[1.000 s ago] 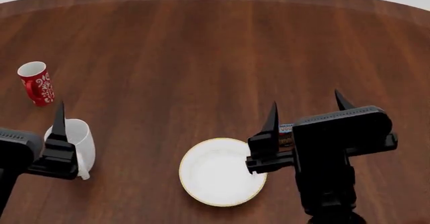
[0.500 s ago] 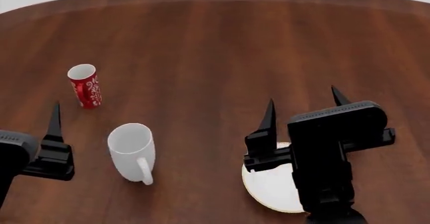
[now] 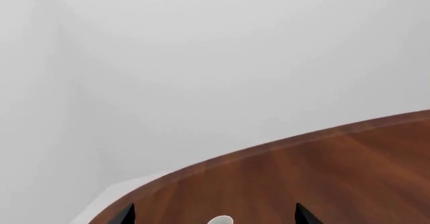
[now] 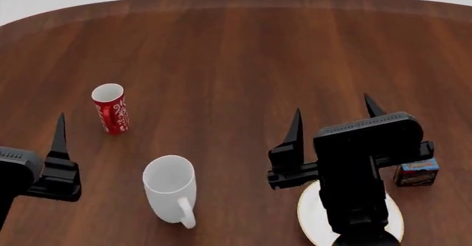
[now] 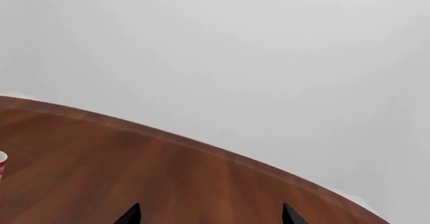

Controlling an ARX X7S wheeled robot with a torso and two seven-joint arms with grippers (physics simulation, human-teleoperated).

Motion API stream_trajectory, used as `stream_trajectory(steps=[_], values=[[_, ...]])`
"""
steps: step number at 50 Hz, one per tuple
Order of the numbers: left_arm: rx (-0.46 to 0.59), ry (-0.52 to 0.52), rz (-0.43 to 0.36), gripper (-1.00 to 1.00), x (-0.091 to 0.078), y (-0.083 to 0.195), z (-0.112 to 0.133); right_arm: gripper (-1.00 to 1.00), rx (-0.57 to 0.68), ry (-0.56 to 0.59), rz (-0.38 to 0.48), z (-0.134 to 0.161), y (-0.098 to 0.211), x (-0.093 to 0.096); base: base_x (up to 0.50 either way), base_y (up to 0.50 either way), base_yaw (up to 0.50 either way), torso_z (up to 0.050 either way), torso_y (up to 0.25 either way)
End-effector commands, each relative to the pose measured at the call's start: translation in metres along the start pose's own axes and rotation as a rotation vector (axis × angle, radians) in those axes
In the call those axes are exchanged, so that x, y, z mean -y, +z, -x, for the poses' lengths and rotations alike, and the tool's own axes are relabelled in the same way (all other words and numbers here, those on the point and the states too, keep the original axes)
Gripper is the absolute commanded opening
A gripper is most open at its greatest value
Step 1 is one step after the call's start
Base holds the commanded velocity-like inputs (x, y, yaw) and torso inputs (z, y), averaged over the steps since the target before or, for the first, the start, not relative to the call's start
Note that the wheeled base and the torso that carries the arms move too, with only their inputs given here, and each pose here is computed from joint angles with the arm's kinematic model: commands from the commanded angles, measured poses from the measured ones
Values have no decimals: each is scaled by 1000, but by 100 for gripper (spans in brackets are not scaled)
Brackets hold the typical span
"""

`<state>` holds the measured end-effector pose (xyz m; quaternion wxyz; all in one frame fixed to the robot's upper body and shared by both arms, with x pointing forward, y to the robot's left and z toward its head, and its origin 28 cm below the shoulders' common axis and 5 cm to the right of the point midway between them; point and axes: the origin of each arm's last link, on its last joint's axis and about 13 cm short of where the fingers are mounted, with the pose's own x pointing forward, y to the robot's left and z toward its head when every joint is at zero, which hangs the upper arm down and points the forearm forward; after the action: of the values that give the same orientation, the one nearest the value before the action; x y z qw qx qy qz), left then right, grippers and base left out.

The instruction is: Put the white mug on the plate.

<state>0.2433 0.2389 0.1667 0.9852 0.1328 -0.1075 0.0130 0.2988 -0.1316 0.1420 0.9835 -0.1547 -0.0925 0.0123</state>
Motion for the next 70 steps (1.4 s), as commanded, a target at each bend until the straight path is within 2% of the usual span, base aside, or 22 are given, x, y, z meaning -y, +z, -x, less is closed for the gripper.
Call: stream_trajectory(steps=[1, 27, 28, 40, 46, 51, 52, 66, 70], values=[[1, -2, -2, 100, 0, -1, 1, 100, 0, 0, 18, -1, -2, -1, 473, 0, 0, 0, 0], [0, -2, 1, 100, 1, -1, 3, 100, 1, 13, 53, 6, -5, -9, 465, 0, 0, 0, 0], [1, -2, -2, 100, 1, -1, 3, 100, -1, 30, 24, 9, -5, -10, 0, 0, 0, 0, 16], [-2, 5, 1, 100, -1, -1, 3, 100, -27, 77, -22, 28, -11, -18, -2, 0, 0, 0, 0], [-6, 5, 6, 100, 0, -5, 1, 100, -91, 134, -63, 38, -21, -24, 0, 0, 0, 0, 0], [-9, 3, 9, 100, 0, -6, 0, 100, -111, 173, -62, 50, -23, -26, 0, 0, 0, 0, 0], [-9, 4, 7, 100, 0, -6, 0, 100, -122, 190, -87, 53, -22, -26, 0, 0, 0, 0, 0], [-31, 11, 5, 100, 0, -12, 1, 100, -191, 270, -26, 74, -23, -32, 0, 0, 0, 0, 0], [-34, 12, 6, 100, 0, -13, 1, 100, -194, 284, -32, 78, -19, -33, 0, 0, 0, 0, 0]])
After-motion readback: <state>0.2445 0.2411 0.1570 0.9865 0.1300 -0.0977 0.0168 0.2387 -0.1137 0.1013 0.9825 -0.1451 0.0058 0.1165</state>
